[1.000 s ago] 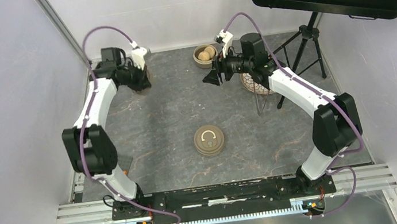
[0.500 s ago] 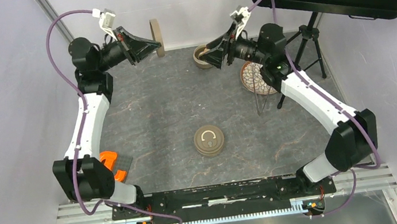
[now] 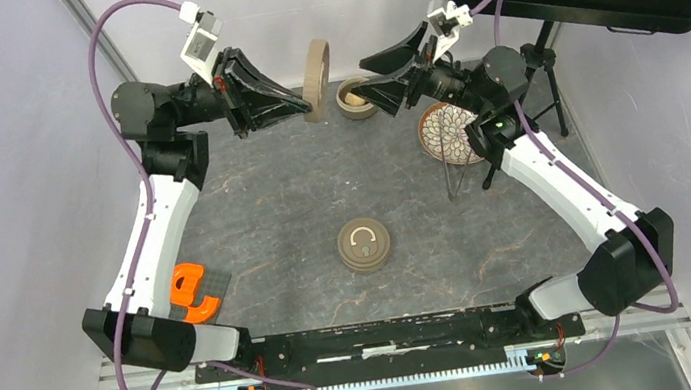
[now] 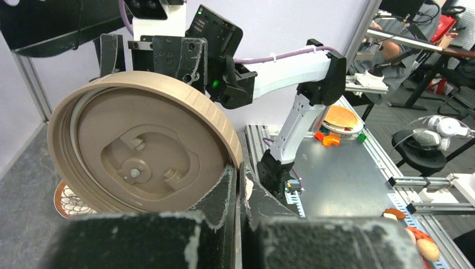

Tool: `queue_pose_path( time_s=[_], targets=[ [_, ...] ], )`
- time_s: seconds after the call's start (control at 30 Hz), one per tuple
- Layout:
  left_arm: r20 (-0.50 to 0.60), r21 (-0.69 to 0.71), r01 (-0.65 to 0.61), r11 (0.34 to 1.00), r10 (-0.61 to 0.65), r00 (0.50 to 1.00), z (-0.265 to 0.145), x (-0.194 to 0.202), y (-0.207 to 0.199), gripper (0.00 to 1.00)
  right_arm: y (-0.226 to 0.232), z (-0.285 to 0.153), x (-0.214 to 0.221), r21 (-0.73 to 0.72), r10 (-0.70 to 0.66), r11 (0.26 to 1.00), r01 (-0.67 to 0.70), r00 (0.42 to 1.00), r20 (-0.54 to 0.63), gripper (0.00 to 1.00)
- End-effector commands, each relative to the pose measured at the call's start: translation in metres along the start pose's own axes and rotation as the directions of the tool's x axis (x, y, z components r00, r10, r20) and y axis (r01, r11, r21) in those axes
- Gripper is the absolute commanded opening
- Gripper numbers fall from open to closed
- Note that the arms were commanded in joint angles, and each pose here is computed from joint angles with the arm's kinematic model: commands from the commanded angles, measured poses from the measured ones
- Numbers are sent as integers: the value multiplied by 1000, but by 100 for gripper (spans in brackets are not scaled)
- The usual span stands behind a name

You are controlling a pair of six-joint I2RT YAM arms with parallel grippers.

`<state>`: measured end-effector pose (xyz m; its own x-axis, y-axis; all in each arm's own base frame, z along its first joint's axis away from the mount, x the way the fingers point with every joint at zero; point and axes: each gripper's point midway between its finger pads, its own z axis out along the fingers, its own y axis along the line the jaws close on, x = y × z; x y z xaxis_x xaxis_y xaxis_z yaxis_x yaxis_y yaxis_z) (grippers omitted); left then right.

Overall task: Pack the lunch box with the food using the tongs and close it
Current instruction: Pick up the box lid from the center of the board.

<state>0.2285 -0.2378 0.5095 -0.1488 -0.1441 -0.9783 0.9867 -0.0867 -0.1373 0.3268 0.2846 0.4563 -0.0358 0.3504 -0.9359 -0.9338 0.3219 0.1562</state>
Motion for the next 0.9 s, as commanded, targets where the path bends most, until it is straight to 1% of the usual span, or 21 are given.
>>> queue_pose_path(
  time_s=[0.0,0.07,0.1,0.2,0.27,0.33,0.47,0.5,0.53,0.73,0.87],
  targets=[
    [-36,53,-37,998,39,999,1,-5,-19,2,35,-8,-35,-102,-68,992,79,992,104,72],
    [-45,63,-42,997,45,998,3,0,-19,2,33,-7,-39,-80,-58,995,67,992,112,72],
    [-46,56,-37,998,40,998,3,4,-16,2,28,-6,-40,-49,-34,998,40,994,108,72],
    [-26,-1,0,1000,0,1000,4,8,0,2,20,-1,-38,7,48,999,-49,994,96,72],
    [-6,-35,9,999,-9,1000,5,9,8,2,19,3,-34,44,78,996,-82,994,82,73],
    [7,-73,3,997,-2,1000,4,9,15,2,23,6,-32,47,90,994,-94,993,74,74],
    [5,-142,-23,990,24,1000,2,15,28,2,30,13,-34,70,137,987,-143,987,80,78],
    [2,-153,-28,988,29,1000,1,17,29,2,33,16,-34,63,149,986,-154,986,79,81],
    [-1,-157,-36,987,36,999,1,19,29,2,35,17,-36,68,158,984,-164,984,85,82],
    [-15,-160,-62,985,60,998,-1,28,27,2,33,25,-38,103,191,974,-202,976,103,77],
    [-20,-144,-73,987,71,997,1,28,23,2,27,29,-33,134,194,970,-205,977,91,73]
  ],
)
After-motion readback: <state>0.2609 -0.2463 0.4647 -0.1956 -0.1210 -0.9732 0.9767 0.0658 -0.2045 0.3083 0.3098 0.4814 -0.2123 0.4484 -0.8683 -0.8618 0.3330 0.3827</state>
